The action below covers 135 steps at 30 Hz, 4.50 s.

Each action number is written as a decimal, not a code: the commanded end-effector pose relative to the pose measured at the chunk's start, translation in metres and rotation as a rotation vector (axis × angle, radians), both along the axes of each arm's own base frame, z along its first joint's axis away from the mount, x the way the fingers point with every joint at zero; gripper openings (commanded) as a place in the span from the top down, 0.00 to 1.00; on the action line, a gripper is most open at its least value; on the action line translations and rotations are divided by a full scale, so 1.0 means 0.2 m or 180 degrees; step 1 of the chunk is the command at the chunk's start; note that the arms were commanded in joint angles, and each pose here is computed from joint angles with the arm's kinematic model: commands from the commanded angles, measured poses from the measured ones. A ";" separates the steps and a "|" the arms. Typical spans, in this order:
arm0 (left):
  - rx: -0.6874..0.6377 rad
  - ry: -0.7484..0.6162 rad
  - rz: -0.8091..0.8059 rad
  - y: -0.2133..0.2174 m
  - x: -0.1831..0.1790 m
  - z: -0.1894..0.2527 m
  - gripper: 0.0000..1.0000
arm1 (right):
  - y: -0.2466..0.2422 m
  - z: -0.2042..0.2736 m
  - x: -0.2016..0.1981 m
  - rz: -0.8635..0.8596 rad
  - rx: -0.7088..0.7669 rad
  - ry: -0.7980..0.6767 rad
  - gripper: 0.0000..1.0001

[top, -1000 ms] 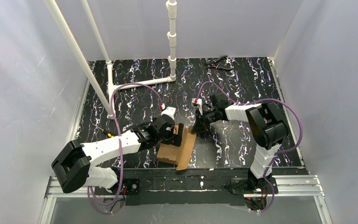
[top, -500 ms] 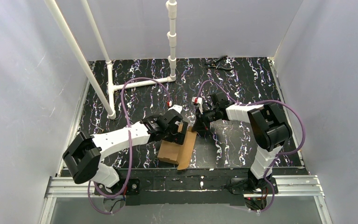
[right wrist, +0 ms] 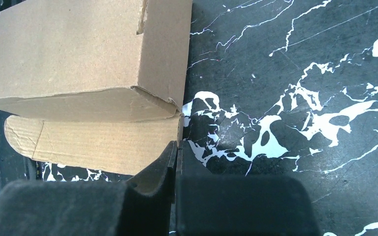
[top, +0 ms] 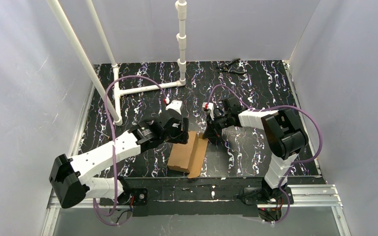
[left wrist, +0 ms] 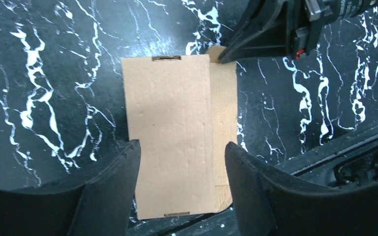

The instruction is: Fold the paper box

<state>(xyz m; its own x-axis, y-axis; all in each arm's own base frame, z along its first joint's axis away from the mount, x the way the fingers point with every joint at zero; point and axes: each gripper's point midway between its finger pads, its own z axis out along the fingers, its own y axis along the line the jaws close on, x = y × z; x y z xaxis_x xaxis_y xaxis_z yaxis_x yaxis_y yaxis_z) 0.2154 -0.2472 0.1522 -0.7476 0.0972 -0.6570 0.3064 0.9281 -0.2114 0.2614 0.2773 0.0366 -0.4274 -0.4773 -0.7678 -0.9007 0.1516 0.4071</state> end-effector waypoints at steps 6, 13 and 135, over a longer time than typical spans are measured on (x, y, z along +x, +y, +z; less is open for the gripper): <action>-0.0028 0.0354 0.0024 0.08 0.01 -0.25 0.54 | 0.01 0.05 0.01 0.0014 0.0032 -0.0102 0.99; -0.0648 0.0480 -0.0370 -0.14 -0.03 -0.17 0.85 | 0.02 0.04 0.00 0.0016 0.0028 -0.0083 0.99; -0.1248 0.0821 0.1327 0.54 -0.49 -0.18 1.00 | 0.35 0.58 0.18 0.0159 0.0189 -0.1030 0.78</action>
